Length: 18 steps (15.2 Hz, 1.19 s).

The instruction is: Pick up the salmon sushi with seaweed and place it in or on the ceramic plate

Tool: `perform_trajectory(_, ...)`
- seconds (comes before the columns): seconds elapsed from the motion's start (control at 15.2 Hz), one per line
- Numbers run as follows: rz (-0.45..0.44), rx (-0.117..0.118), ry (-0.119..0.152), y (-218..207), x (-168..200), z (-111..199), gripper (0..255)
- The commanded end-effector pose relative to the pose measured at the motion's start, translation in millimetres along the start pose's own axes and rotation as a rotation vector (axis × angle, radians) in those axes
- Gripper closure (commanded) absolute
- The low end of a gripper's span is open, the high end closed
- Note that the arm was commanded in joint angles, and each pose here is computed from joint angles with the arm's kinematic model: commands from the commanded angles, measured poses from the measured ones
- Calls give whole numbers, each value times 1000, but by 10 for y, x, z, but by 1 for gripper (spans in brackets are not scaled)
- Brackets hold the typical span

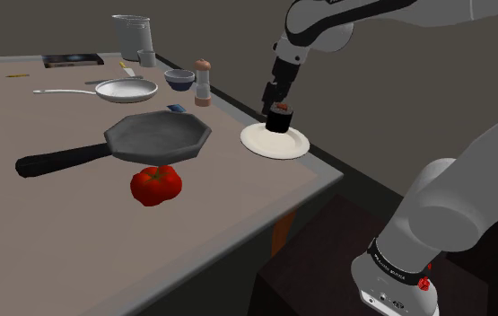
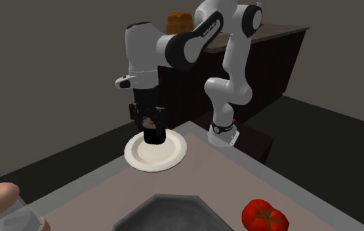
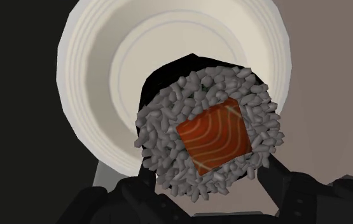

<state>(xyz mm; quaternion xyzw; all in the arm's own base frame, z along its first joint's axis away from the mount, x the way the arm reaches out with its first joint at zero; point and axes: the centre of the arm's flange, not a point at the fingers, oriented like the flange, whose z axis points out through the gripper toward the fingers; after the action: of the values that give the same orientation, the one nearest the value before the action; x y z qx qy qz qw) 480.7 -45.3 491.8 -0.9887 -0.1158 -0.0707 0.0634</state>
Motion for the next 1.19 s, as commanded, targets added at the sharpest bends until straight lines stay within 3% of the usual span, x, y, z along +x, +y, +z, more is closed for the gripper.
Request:
perform_trajectory(0.0,0,0,1,3,-13,97,255)
perform_trajectory(0.46,0,0,1,43,-68,450,255)
perform_trajectory(0.99,0,0,1,43,-68,450,255)
perform_trajectory(1.06,0,0,1,43,-68,450,0)
perform_trajectory(1.12,0,0,1,43,-68,451,0)
